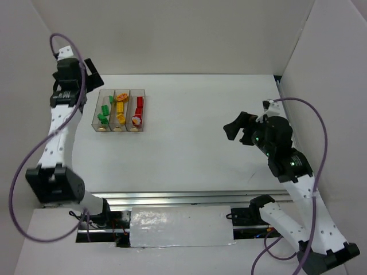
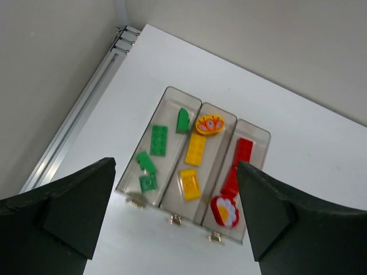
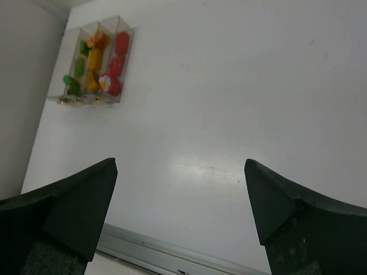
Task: Sort the legos into containers by color
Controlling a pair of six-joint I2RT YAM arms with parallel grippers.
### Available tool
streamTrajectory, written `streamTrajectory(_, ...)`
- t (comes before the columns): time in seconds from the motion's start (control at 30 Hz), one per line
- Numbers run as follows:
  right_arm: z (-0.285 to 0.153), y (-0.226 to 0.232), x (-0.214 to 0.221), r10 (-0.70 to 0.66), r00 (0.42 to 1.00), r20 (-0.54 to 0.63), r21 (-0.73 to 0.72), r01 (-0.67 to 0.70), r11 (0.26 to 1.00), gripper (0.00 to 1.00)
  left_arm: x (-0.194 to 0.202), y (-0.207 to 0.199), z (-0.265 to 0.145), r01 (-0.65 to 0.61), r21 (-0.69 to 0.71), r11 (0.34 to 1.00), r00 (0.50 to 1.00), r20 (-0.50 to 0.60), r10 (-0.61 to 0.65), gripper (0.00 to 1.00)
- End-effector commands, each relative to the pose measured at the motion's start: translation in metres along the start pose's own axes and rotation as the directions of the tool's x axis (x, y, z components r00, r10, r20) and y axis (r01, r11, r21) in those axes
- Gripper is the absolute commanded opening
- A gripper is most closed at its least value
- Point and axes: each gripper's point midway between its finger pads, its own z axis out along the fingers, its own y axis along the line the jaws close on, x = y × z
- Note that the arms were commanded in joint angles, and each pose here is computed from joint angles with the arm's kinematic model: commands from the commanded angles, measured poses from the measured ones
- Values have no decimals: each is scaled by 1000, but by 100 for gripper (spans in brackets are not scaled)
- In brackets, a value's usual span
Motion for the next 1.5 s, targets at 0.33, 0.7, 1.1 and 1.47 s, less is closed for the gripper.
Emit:
streamTrajectory(0.33,-152,6,-62,-95,955,281,64,80,995,100,64,57,-248,38,174,984,983,169,-68,100)
streamTrajectory(0.7,-188,-4,-47,-96,935,341,46,85,995,100,95,48,-305,-5,348,937,987,150,-51,100)
streamTrajectory(1.1,-179,6,-49,-67,938,341,-4,73,997,100,97,72,-302,41,236,971,979,185,-87,100)
streamTrajectory(1.47,-162,13,-48,-49,949,312,-32,62,998,100,97,72,-301,27,241,970,978,194,-76,100)
